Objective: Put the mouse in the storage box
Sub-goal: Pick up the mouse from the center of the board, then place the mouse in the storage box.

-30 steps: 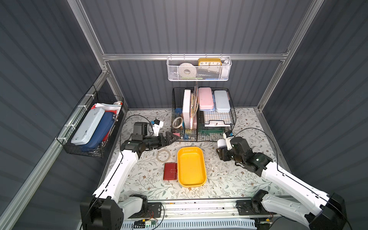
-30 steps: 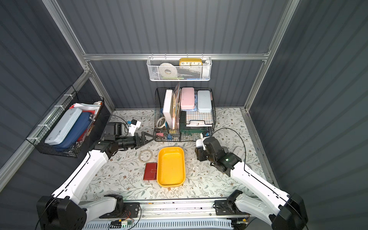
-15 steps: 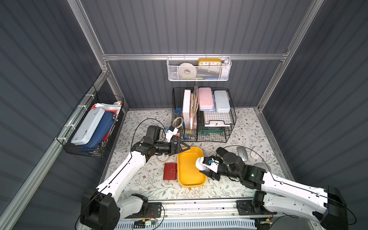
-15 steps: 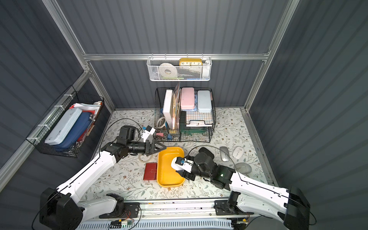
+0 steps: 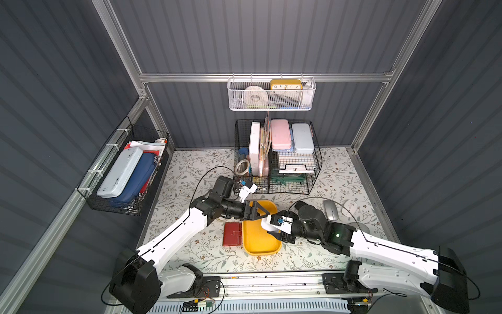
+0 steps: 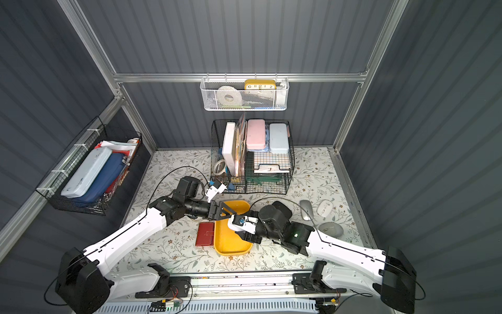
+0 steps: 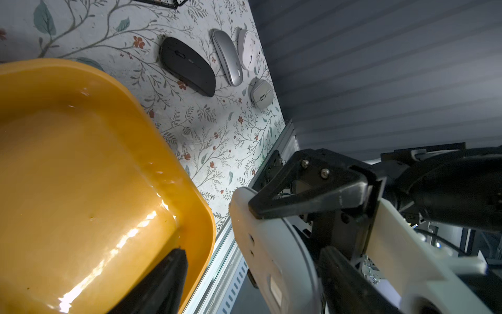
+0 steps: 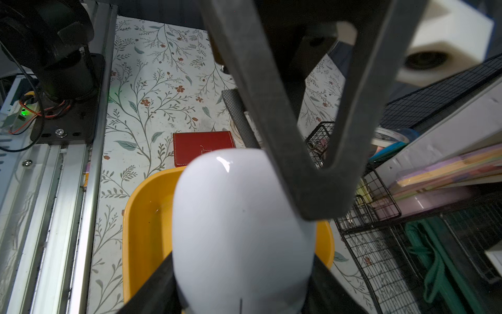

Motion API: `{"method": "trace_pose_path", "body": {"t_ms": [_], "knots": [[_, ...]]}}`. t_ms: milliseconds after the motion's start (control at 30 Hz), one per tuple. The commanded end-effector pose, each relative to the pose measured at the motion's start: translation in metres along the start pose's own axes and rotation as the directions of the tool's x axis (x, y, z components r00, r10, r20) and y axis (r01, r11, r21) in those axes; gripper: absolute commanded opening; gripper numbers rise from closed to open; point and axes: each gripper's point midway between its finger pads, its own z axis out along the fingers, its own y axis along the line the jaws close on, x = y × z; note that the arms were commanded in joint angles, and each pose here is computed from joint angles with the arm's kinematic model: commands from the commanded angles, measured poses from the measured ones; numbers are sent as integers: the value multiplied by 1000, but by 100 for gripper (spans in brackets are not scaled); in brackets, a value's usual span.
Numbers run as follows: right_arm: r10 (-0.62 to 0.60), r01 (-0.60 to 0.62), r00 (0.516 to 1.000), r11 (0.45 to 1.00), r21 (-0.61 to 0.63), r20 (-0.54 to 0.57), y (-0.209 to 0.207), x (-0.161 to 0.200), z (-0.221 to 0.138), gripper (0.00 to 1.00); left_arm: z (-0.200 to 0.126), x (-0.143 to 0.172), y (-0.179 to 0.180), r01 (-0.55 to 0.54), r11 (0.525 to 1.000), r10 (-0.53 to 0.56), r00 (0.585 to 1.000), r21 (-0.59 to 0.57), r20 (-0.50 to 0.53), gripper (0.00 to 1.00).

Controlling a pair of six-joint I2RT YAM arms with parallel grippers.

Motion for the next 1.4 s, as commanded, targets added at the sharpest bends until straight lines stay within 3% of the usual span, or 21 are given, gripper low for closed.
{"method": "trace_pose_path", "body": {"t_ms": [0, 167, 433, 633, 733, 800, 900, 967, 1133, 1233, 1367], "knots": [[1, -3, 998, 1000, 24, 57, -8, -22, -1, 38, 4, 1, 1, -20, 1000, 20, 1000, -13, -4, 79], [28, -30, 998, 999, 25, 64, -10, -25, 2, 38, 11, 6, 0, -31, 999, 31, 999, -17, -27, 72], [62, -64, 995, 998, 25, 72, -13, -30, 6, 39, 17, 11, 5, -24, 999, 23, 999, -24, -39, 49], [97, -99, 993, 995, 30, 74, -15, -32, 8, 39, 16, 11, 8, -17, 999, 16, 999, -39, -30, 11], [118, -122, 989, 992, 42, 88, -18, -35, 8, 53, 15, 10, 9, -12, 998, 11, 1000, -59, -20, 0], [131, -137, 987, 989, 61, 91, -21, -35, 9, 61, 14, 10, 9, -13, 998, 12, 1000, -65, -14, 0], [169, -180, 982, 973, 143, 88, -35, -29, 6, 85, 11, 6, 13, -12, 995, 13, 1000, -102, 12, 0], [218, -233, 972, 941, 246, 88, -52, -21, -3, 92, 9, 4, 17, -10, 992, 13, 1000, -129, 26, 0], [295, -314, 949, 867, 387, 109, -74, 13, -23, 96, 8, -1, 25, 12, 985, -3, 998, -172, 56, 0], [403, -417, 905, 772, 479, 139, -92, 41, -40, 96, 10, -7, 34, 43, 978, -26, 996, -204, 81, 0], [535, -571, 810, 621, 537, 242, -106, 77, -65, 95, 16, -12, 57, 96, 957, -70, 992, -272, 103, 0]]}}
